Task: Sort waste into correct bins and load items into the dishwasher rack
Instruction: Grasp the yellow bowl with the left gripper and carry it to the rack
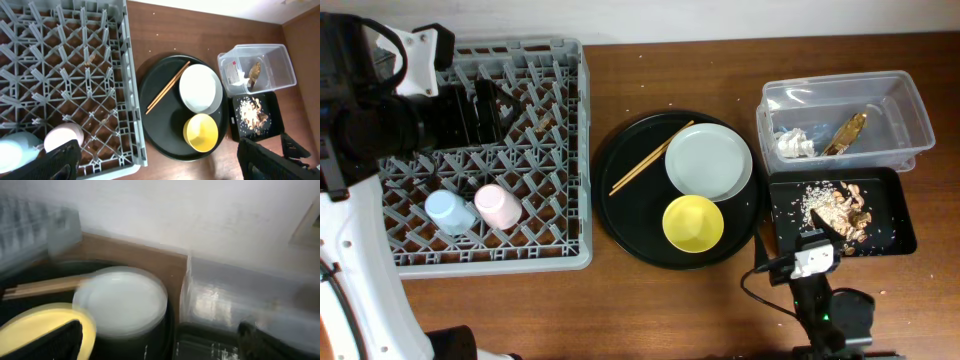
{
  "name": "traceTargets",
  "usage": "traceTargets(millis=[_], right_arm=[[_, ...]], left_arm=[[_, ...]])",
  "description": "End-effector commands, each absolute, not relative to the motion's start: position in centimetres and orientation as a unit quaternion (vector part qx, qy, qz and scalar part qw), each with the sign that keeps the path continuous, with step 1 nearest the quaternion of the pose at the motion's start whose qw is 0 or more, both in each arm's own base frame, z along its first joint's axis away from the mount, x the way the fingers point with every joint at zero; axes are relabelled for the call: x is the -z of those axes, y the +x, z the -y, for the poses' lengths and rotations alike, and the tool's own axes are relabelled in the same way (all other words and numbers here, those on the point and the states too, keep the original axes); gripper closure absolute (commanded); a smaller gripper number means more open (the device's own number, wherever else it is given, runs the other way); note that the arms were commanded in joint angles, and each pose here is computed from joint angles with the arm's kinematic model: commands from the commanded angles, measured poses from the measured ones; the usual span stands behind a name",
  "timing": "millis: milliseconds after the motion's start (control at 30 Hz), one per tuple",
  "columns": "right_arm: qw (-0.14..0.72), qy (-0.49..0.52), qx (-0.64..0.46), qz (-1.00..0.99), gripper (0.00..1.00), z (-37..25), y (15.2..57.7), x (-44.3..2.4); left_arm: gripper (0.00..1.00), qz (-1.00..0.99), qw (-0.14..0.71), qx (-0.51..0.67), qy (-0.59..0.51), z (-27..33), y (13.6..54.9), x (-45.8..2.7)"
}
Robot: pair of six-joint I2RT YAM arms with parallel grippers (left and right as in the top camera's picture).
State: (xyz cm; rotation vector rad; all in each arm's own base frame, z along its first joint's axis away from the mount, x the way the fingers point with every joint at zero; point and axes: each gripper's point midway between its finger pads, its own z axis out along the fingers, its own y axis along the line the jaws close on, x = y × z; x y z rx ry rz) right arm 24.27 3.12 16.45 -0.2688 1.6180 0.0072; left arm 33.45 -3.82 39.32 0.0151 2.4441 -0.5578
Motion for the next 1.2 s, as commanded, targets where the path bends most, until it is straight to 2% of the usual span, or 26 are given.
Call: traceTargets(millis=[0, 267, 333, 367, 400, 433, 500, 533, 633, 733, 800, 867, 967, 1000, 1033, 1067, 1167], right_arm=[[0.686, -0.123, -0.002, -0.718, 0.02, -3.1, 24.4, -16.0], [0.686, -0.123, -0.002, -0.718, 0.02, -3.1, 24.4, -16.0], [0.686, -0.123, -0.002, -0.718, 0.02, -3.1, 24.4, -16.0], [0.686, -0.123, -0.002, -0.718, 0.02, -3.1, 24.4, -16.0], [0.686, -0.123, -0.002, -0.718, 0.02, -3.1, 24.4, -16.0], [0.685, -0.123, -0.002, -0.718, 0.02, -3.1, 24.4, -16.0], [0.685, -0.123, -0.002, -0.718, 0.02, -3.1, 24.4, -16.0], [0.685, -0.123, -0.002, -0.718, 0.02, -3.1, 24.4, -16.0], [0.685, -0.123, -0.002, -0.718, 0.02, -3.1, 24.4, -16.0], [0.685, -0.123, -0.002, -0.718, 0.01, -3.1, 24.4, -16.0], [0.685, -0.123, -0.002, -0.718, 0.01, -3.1, 24.4, -16.0], [0.685, -0.123, -0.002, -0.718, 0.02, -3.1, 24.4, -16.0], [0.685, -0.123, -0.002, -0.718, 0.02, -3.1, 24.4, -16.0], [0.685, -0.123, -0.002, -0.718, 0.02, -3.1, 24.4, -16.0], [0.685, -0.123, -0.002, -0.718, 0.02, -3.1, 24.4, -16.0], [0.685, -0.123, -0.002, -0.718, 0.02, -3.1, 24.4, -16.0], [0.685, -0.123, -0.002, -0.718, 0.02, -3.1, 24.4, -16.0]], left_arm=[[0.01, -0.924, 0.317, 0.211, 0.014, 3.9, 33.4, -39.6], [0.01, -0.919, 0.312, 0.239, 0.019, 4.8, 33.1, -39.8], [0.01, -0.891, 0.328, 0.309, 0.061, 7.6, 33.5, -41.6], [0.01, -0.902, 0.308, 0.293, 0.07, 9.0, 33.7, -40.4], [0.01, -0.937, 0.268, 0.217, 0.059, 10.8, 34.1, -37.1], [0.01, -0.944, 0.257, 0.188, 0.088, 12.6, 34.2, -35.9], [0.01, -0.943, 0.242, 0.178, 0.142, 16.9, 34.3, -34.4], [0.01, -0.948, 0.203, 0.178, 0.167, 19.7, 33.9, -32.1], [0.01, -0.968, 0.08, 0.133, 0.199, 23.1, 33.8, -22.1], [0.16, -0.966, -0.03, 0.161, 0.2, 25.0, 32.7, -12.5], [0.19, -0.963, -0.068, 0.15, 0.215, 24.6, 30.5, -7.2], [0.19, -0.956, -0.065, 0.149, 0.243, 25.6, 29.1, -4.0], [0.49, -0.951, -0.049, 0.155, 0.265, 27.3, 28.0, -1.7], [0.52, -0.951, -0.033, 0.161, 0.262, 28.2, 28.5, -1.7], [0.8, -0.952, -0.026, 0.156, 0.261, 28.2, 28.8, -1.6], [1.0, -0.957, -0.029, 0.148, 0.249, 27.9, 28.8, -1.5], [1.0, -0.967, -0.028, 0.143, 0.207, 26.8, 30.7, -5.2]])
